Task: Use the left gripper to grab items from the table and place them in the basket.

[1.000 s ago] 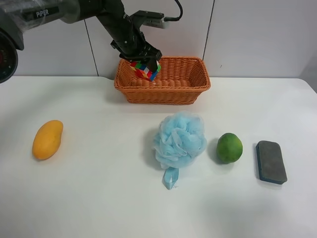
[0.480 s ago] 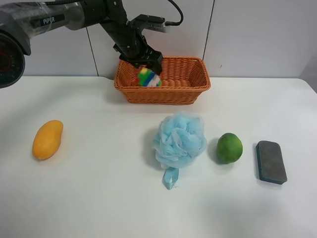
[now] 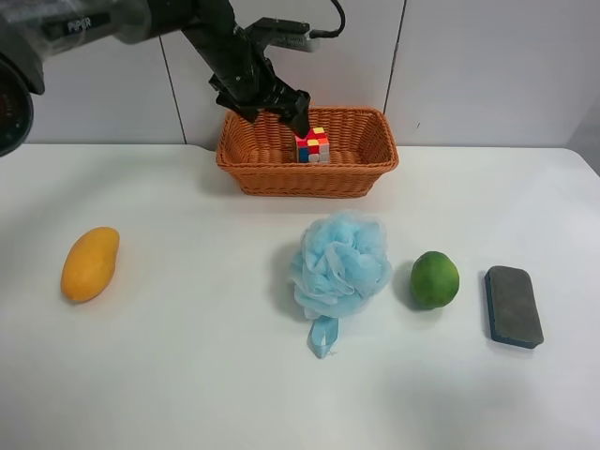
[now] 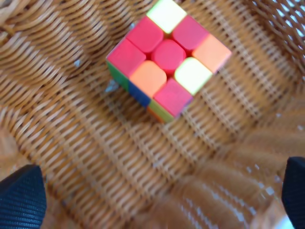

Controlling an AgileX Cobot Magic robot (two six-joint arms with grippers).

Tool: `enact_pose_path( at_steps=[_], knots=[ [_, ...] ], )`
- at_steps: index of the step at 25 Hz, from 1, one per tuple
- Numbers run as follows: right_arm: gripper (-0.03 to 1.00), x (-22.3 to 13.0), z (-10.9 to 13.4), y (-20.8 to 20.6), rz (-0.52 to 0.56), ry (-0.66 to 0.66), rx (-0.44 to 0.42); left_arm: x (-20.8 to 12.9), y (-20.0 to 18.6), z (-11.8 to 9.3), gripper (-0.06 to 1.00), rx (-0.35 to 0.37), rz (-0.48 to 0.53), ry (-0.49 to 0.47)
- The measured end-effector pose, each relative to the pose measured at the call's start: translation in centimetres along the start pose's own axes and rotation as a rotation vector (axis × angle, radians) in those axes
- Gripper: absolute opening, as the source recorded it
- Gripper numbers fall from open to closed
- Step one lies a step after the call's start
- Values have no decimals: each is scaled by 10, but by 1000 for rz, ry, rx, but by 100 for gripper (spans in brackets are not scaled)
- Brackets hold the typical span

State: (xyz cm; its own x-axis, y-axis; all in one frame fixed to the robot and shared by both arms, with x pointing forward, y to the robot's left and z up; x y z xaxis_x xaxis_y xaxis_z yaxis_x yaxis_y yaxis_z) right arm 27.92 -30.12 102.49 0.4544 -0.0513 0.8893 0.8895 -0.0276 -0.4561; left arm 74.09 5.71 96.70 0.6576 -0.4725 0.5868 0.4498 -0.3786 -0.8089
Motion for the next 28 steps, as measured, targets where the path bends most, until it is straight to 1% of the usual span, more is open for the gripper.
enact_pose_path(
  at_steps=[1,3,7,11,14,17,18,20,22,23,25,28],
  knots=[
    [99,0,0,0,0,0,0,2,-11,0,99,3,3,-1],
    [99,0,0,0,0,0,0,2,-35,0,99,18,40,-8],
    [99,0,0,0,0,0,0,0,-88,5,99,88,106,-27],
    [99,0,0,0,0,0,0,4,-147,11,99,153,53,-37],
    [99,0,0,0,0,0,0,-13,-189,12,99,180,50,-54],
    [99,0,0,0,0,0,0,-52,-221,12,99,201,99,-82],
    [99,0,0,0,0,0,0,-64,-236,11,99,208,100,-94],
    [99,0,0,0,0,0,0,-98,-253,7,99,213,134,-119],
    [99,0,0,0,0,0,0,-129,-278,1,99,236,121,-142],
    [99,0,0,0,0,0,0,-144,-284,-3,99,243,118,-153],
    [99,0,0,0,0,0,0,-170,-303,-11,99,265,67,-172],
    [99,0,0,0,0,0,0,-207,-323,-25,99,288,18,-192]
  ],
)
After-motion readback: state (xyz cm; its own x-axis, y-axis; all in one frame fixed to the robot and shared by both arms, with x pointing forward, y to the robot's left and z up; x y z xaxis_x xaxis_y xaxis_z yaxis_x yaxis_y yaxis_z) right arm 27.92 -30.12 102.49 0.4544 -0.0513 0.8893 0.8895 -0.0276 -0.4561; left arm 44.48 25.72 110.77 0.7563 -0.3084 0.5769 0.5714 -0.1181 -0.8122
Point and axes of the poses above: a point on each arm's last joint axis where the gripper is mounted, y pointing out along that axis toward the gripper, z along the wrist's bending axis when the last joint is at zero, x = y × z, the point moved 5 cm from there along y, pointing out along that axis toward the gripper, and after that the axes turned 1 degree about y, right-handed, at the moved point
